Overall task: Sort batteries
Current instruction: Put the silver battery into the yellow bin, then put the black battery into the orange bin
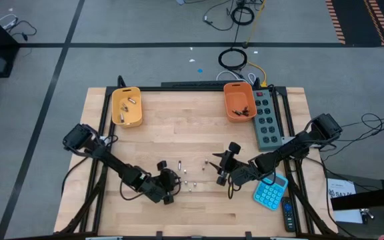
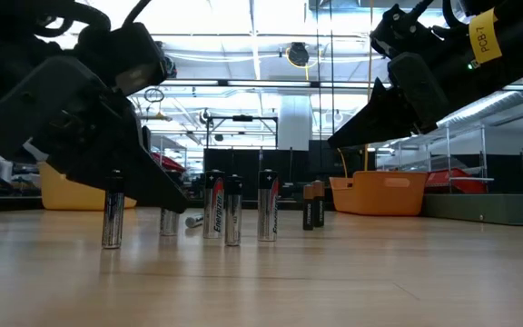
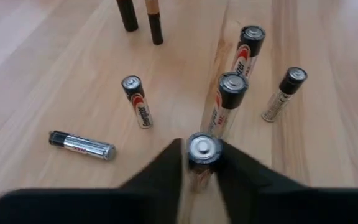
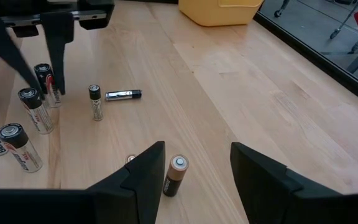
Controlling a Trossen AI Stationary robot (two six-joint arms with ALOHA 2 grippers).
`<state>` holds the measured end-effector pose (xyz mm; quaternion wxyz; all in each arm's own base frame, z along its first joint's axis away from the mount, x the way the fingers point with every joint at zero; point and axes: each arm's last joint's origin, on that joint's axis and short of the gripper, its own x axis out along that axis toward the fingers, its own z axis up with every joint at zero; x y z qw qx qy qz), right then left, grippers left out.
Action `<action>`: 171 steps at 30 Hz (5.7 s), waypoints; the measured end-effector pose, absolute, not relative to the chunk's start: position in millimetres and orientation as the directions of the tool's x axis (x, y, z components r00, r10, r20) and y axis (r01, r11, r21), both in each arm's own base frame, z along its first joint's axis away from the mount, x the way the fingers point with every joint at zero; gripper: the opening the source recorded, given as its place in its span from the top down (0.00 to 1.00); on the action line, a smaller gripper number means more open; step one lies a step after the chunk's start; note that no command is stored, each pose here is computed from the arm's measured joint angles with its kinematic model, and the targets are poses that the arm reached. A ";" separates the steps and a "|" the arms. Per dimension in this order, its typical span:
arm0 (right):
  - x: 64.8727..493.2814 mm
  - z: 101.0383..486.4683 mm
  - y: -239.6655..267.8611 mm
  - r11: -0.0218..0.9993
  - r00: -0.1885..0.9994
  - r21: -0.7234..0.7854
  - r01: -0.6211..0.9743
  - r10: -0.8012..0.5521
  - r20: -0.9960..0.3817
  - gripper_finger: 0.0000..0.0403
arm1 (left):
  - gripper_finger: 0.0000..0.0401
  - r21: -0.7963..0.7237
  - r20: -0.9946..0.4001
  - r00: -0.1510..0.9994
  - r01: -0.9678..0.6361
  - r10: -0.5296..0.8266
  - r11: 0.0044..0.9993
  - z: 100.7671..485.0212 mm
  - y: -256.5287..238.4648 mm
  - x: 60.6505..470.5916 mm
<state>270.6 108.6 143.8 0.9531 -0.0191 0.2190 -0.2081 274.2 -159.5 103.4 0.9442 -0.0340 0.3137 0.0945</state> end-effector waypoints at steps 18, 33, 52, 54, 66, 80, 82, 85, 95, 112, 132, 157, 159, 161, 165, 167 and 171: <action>270.3 143.3 108.4 0.912 0.815 -0.129 0.389 -0.407 -0.414 0.57 | 0.87 0.227 -0.715 0.534 -0.432 0.451 0.873 188.0 -83.8 212.4; 270.7 143.9 108.5 0.913 0.818 -0.131 0.387 -0.405 -0.409 0.57 | 0.87 0.329 -0.662 0.184 -0.799 0.726 0.503 194.2 32.3 156.0; 270.7 143.9 108.6 0.913 0.818 -0.130 0.387 -0.405 -0.409 0.57 | 0.42 0.012 -0.690 0.639 -0.460 0.341 0.888 208.0 14.7 186.8; 270.7 143.8 108.5 0.913 0.818 -0.129 0.388 -0.405 -0.409 0.57 | 0.42 -0.017 -0.671 0.693 -0.369 0.263 0.929 208.6 -6.5 191.6; 270.8 144.0 108.6 0.912 0.818 -0.111 0.396 -0.405 -0.408 0.57 | 0.41 -0.229 -0.580 0.815 -0.137 -0.022 0.964 184.1 -121.2 202.8; 271.3 144.9 108.8 0.911 0.822 -0.104 0.400 -0.406 -0.399 0.57 | 0.41 0.055 -0.557 0.827 -0.062 0.083 0.997 151.4 -196.7 230.3; 271.3 144.9 108.7 0.911 0.822 -0.104 0.400 -0.406 -0.399 0.57 | 0.41 0.043 -0.547 0.834 -0.063 0.076 0.997 149.2 -200.4 234.2; 271.2 144.9 108.8 0.911 0.822 -0.105 0.400 -0.406 -0.400 0.57 | 0.41 0.025 -0.530 0.846 -0.062 0.066 0.998 143.8 -204.3 238.2; 271.1 144.7 108.7 0.911 0.821 -0.112 0.396 -0.406 -0.401 0.57 | 0.41 0.027 -0.513 0.854 -0.082 0.084 0.996 107.4 -213.1 248.7; 271.2 144.7 108.7 0.911 0.821 -0.110 0.397 -0.406 -0.401 0.57 | 0.92 0.024 -0.507 0.851 -0.148 0.139 0.989 82.8 -207.4 257.7; 272.0 145.7 108.4 0.912 0.825 -0.110 0.396 -0.405 -0.394 0.57 | 0.92 -0.111 -0.280 0.610 -0.787 0.741 0.606 121.4 -53.0 142.3; 272.1 145.0 107.1 0.912 0.821 -0.128 0.389 -0.407 -0.401 0.57 | 0.68 -0.002 -0.291 0.151 -0.988 0.945 0.157 138.3 32.8 130.2; 272.1 145.0 107.1 0.912 0.821 -0.128 0.389 -0.406 -0.401 0.57 | 0.62 -0.005 -0.305 0.159 -0.986 0.939 0.165 138.3 33.4 131.0; 271.4 144.9 108.7 0.915 0.823 -0.139 0.378 -0.401 -0.402 0.57 | 0.57 0.008 -0.304 0.200 -0.977 0.932 0.212 141.3 32.0 135.6; 268.8 145.7 119.7 0.947 0.853 -0.169 0.272 -0.319 -0.413 0.57 | 0.55 0.125 -0.249 0.414 -0.883 0.875 0.453 158.9 17.8 155.4; 268.0 145.7 124.2 0.964 0.866 -0.155 0.214 -0.261 -0.428 0.57 | 0.55 0.167 -0.199 0.539 -0.804 0.819 0.570 171.0 7.5 164.1; 267.1 145.7 126.9 0.970 0.870 -0.150 0.192 -0.239 -0.431 0.57 | 0.56 0.196 -0.131 0.741 -0.632 0.658 0.750 186.0 -11.6 172.1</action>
